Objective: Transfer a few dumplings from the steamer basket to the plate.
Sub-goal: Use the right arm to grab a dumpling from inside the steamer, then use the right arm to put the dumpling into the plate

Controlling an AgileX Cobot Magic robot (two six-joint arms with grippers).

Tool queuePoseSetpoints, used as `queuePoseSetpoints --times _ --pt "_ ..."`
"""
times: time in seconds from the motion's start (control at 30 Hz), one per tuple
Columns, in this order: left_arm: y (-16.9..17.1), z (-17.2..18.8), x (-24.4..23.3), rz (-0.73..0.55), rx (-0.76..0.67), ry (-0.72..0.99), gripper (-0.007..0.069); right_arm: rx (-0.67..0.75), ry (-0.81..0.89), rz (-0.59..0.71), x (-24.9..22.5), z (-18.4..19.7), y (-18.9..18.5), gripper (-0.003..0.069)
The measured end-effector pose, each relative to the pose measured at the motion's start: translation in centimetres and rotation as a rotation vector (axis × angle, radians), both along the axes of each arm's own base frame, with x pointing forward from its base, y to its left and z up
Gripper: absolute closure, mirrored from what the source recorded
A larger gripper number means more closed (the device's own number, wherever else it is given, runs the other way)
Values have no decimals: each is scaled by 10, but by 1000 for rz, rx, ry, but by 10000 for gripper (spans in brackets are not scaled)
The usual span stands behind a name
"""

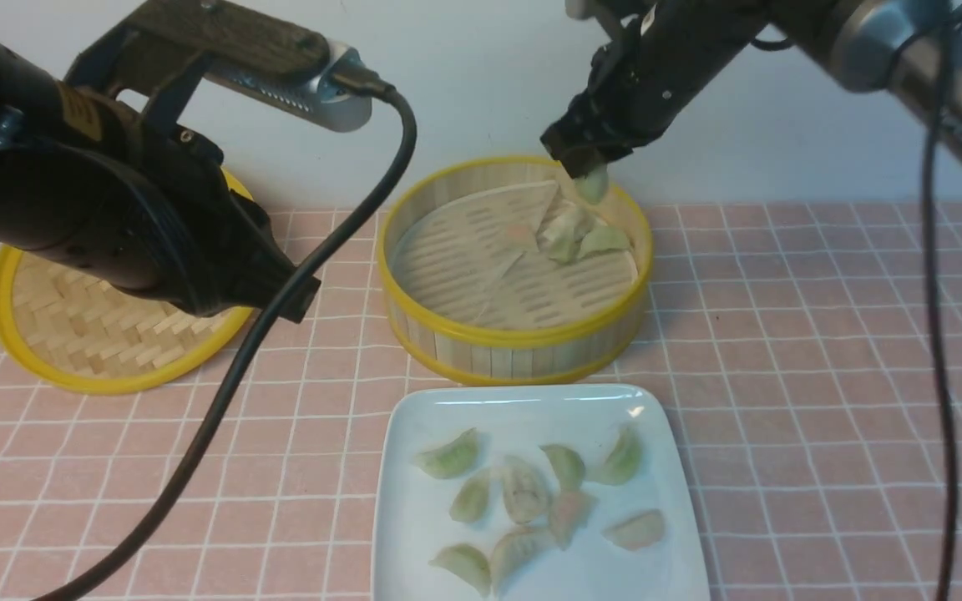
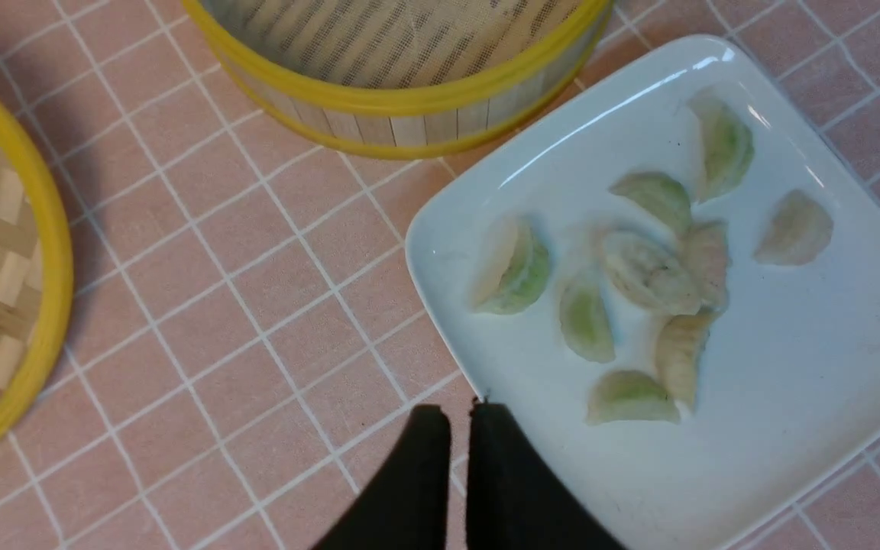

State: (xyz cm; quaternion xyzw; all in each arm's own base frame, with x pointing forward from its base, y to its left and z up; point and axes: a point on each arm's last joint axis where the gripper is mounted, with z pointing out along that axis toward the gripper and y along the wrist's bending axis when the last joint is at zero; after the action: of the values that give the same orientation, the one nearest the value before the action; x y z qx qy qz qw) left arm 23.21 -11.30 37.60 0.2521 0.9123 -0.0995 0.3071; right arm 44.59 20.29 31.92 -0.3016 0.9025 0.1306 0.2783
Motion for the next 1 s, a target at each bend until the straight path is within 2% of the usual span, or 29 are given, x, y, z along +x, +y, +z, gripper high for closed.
queuePoseSetpoints --times 0.1,0.17,0.3,0.4,0.43,0.5,0.6,0.63,0.67,0.77,0.87,0.93,1.0 --pt "0 0 0 0 2 -1 608 20 37 25 -31 16 -3 594" --pt "0 0 0 0 2 -1 608 12 94 67 -57 13 -2 594" --pt "0 0 0 1 0 -4 608 3 277 166 -100 -31 9 594" --pt "0 0 1 1 -2 -8 608 14 309 167 -108 -61 18 594" --pt "0 1 1 2 -4 -12 608 22 320 149 -110 -81 22 593" --pt "0 1 1 2 -5 -13 608 35 307 132 -108 -92 26 580" --pt "0 1 1 2 -5 -15 608 71 264 97 -101 -100 32 510" --pt "0 1 1 2 -5 -15 608 75 257 93 -100 -100 32 510" --pt "0 1 1 2 -5 -15 608 81 247 82 -96 -104 33 438" --pt "0 1 1 2 -5 -15 608 79 254 78 -95 -109 34 308" --pt "0 1 1 2 -5 -14 608 58 209 99 -89 -101 33 214" --pt "0 1 1 2 -4 -13 608 53 175 90 -83 -94 31 195" --pt "0 0 0 0 0 -2 608 76 44 19 -57 -70 19 190"
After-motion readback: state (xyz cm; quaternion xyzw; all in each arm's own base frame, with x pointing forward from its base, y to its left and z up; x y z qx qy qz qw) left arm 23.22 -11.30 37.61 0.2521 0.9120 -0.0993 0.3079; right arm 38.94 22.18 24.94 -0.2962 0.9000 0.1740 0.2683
